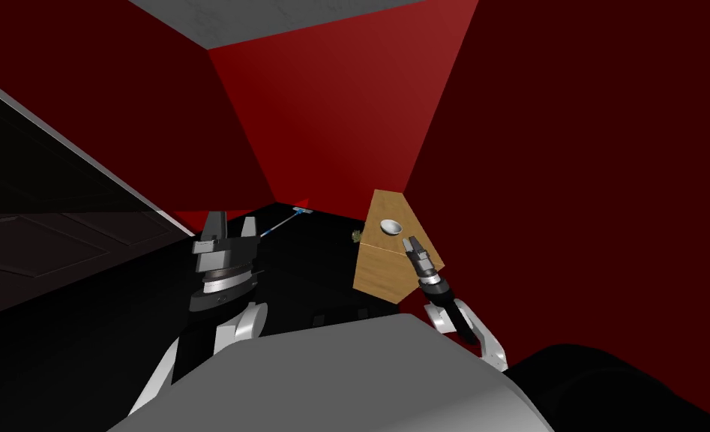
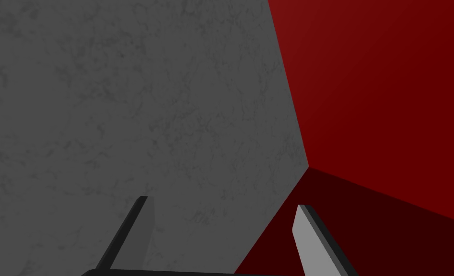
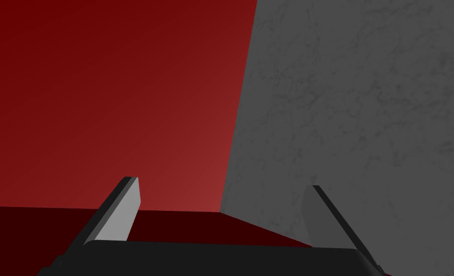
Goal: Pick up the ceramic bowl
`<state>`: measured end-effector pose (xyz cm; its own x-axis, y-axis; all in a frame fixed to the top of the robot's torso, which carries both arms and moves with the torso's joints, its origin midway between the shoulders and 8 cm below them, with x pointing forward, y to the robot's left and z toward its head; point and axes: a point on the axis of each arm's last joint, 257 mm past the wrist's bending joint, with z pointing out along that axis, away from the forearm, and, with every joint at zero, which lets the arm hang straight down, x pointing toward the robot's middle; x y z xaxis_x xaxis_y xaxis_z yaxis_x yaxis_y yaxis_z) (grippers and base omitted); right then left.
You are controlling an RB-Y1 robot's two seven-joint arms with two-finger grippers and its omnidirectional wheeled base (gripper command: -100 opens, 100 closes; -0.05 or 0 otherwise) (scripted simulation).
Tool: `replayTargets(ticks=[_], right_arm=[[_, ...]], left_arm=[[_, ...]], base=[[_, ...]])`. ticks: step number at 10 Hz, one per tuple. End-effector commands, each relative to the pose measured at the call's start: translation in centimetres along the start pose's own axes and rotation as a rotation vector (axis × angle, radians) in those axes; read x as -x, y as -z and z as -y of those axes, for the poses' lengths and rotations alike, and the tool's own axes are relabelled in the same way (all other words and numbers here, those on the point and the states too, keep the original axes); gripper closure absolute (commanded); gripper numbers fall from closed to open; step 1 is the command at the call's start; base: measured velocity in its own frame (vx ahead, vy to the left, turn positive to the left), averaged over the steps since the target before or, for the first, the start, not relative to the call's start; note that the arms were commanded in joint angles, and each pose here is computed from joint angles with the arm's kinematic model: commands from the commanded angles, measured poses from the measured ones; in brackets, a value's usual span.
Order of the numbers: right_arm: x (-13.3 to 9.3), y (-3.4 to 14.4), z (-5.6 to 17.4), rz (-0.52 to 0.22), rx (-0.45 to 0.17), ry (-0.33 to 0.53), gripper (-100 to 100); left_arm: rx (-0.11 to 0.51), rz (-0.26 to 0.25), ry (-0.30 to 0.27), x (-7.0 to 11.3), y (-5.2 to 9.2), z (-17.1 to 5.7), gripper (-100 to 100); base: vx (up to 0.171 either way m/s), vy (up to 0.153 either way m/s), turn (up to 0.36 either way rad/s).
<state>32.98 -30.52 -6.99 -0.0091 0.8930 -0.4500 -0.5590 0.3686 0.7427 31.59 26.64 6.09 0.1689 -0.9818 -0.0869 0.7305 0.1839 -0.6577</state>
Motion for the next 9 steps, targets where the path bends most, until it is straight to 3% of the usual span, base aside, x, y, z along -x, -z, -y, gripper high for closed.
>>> replayTargets(ticks=[1, 6, 7, 8, 9], right_arm=[[-0.4, 1.2, 1.4, -0.063, -0.038, 0.054, -100], [-0.8, 3.6, 4.1, -0.214, -0.104, 0.159, -100], [-0.8, 5.0, 5.5, -0.263, -0.141, 0.199, -100], [-0.8, 4.9, 5.5, -0.286, -0.138, 0.208, -100], [-0.8, 6.4, 6.9, -0.337, -0.175, 0.247, -100]], left_arm=[[0.000, 0.000, 0.000, 0.0, 0.0, 0.0, 0], [0.000, 0.000, 0.000, 0.0, 0.0, 0.0, 0], [0.000, 0.000, 0.000, 0.0, 0.0, 0.0, 0], [0.000, 0.000, 0.000, 0.0, 0.0, 0.0, 0], [0.000, 0.000, 0.000, 0.0, 0.0, 0.0, 0]], base=[[-0.055, 0.078, 0.015], [-0.041, 0.083, 0.008], [-0.044, 0.084, 0.024], [-0.031, 0.068, 0.006], [-0.030, 0.087, 0.032]])
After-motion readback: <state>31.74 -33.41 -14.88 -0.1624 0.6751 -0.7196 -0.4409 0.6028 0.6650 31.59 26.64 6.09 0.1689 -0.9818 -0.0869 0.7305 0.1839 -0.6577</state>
